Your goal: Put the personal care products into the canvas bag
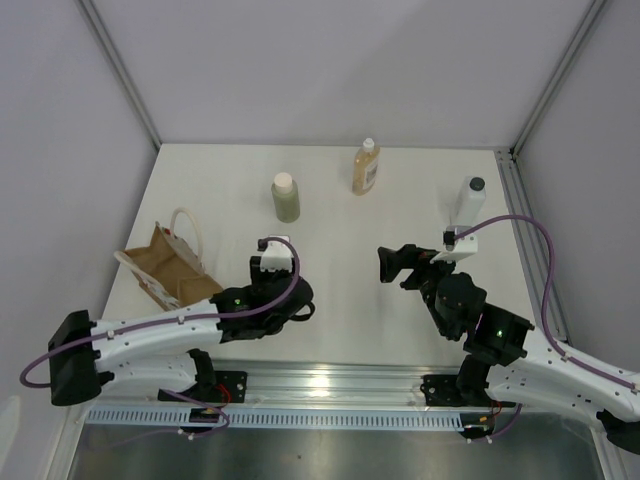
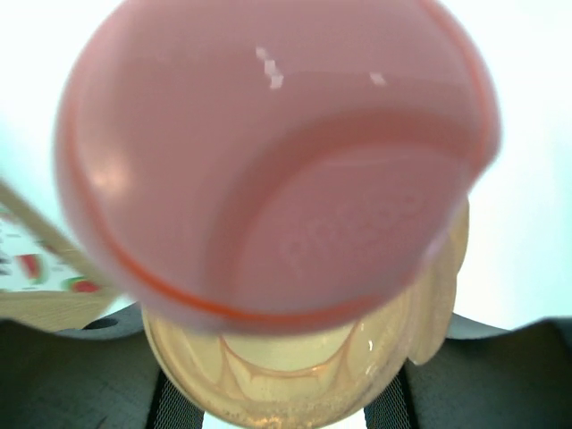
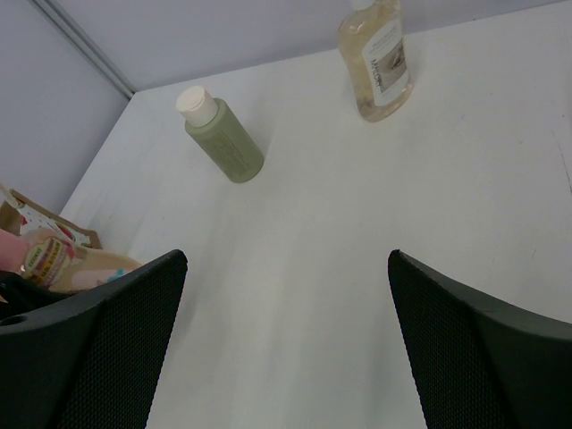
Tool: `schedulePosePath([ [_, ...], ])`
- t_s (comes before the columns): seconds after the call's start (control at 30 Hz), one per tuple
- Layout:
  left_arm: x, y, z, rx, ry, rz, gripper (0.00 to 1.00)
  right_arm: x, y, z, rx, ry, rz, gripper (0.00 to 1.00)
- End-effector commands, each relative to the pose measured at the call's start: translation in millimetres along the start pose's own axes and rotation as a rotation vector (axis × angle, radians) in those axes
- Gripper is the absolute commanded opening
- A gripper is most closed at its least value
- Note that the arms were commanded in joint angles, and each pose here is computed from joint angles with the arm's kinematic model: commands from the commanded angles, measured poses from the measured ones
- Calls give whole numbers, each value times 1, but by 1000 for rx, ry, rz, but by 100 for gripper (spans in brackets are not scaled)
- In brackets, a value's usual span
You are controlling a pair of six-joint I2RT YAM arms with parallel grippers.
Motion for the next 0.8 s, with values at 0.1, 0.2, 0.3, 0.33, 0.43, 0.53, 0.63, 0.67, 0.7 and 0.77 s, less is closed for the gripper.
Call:
schedulePosePath([
  [0.1, 39, 20, -113, 203, -250, -68, 0, 1, 4, -7, -46, -23, -15, 98],
  [0.2, 48, 35, -134, 223, -297, -95, 0, 0, 4, -7, -46, -22, -18, 98],
  [0.3, 54, 55, -151, 253, -328, -127, 0, 0, 5, -6, -50, -19, -25, 98],
  [0.33, 55, 61, -155, 260, -336, -137, 0, 0, 6, -7, -52, -19, -30, 98],
  [0.43, 52, 82, -161, 268, -349, -198, 1, 1, 7, -7, -56, -18, -38, 98],
  [0.53, 51, 104, -164, 284, -368, -267, 0, 2, 7, -9, -62, -21, -42, 98],
  [0.63, 56, 114, -166, 330, -399, -281, 0, 2, 6, -8, -64, -21, -40, 98],
  [0.67, 57, 116, -168, 345, -407, -281, 0, 3, 6, -9, -65, -22, -42, 98],
  [0.7, 60, 118, -170, 358, -415, -274, 1, 3, 7, -9, -66, -22, -42, 98],
  [0.77, 61, 124, -174, 368, -428, -294, 1, 3, 7, -9, -67, -22, -47, 98],
])
Point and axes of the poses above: each gripper's point midway between its finger pads, its own x axis back along the fingers, its own y axis along the line the jaws close on, z = x × y, the point moved 3 cm from there along x, back along the fingers, and after that the axes turned 15 degrees about x, right-handed, at the moved point
